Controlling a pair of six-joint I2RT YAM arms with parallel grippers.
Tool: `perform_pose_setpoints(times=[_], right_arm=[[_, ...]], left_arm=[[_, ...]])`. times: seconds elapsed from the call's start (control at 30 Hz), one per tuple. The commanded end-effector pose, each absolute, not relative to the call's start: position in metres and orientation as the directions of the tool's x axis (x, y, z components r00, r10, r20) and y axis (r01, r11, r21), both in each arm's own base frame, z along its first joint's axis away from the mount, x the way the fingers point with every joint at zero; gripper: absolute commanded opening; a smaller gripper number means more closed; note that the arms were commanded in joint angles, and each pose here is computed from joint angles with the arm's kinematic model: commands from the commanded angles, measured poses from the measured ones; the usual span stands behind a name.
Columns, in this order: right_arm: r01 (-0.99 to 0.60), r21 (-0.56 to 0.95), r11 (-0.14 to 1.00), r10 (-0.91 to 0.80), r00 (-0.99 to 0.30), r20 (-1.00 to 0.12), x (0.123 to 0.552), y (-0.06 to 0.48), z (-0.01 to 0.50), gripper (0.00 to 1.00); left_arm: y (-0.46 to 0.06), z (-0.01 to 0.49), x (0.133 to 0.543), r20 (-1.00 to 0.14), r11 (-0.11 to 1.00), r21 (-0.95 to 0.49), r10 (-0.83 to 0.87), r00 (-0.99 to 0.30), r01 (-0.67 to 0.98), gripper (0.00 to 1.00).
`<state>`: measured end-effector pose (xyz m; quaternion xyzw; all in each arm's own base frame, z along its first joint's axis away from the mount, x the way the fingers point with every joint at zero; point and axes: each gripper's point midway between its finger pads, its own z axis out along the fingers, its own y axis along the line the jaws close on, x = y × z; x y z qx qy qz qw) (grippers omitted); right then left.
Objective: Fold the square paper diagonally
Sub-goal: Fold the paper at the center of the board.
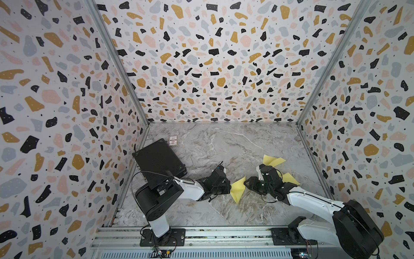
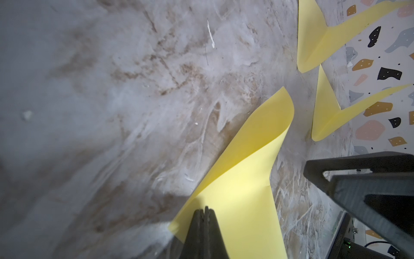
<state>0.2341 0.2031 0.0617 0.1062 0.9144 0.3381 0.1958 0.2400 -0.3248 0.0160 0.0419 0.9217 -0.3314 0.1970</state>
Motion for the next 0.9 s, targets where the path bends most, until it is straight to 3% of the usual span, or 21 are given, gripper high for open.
perform_pose_setpoints(times=[0.0, 0.53, 0.87], right_arm=[[0.1, 0.701, 0.706, 0.385, -0.885, -0.261, 0.238, 0.205, 0.062, 0.5], [0.149, 0.743, 0.653, 0.393, -0.905, -0.164, 0.241, 0.218, 0.025, 0.45], [0.101, 0.78, 0.618, 0.403, -0.892, -0.203, 0.249, 0.224, 0.034, 0.42]], left_arm=[[-0.254, -0.056, 0.203, -0.246, 0.935, -0.341, 0.014, -0.969, 0.101, 0.0], [-0.255, -0.056, 0.203, -0.254, 0.937, -0.331, 0.027, -0.967, 0.113, 0.0], [-0.256, -0.056, 0.202, -0.256, 0.939, -0.323, 0.031, -0.966, 0.116, 0.0]])
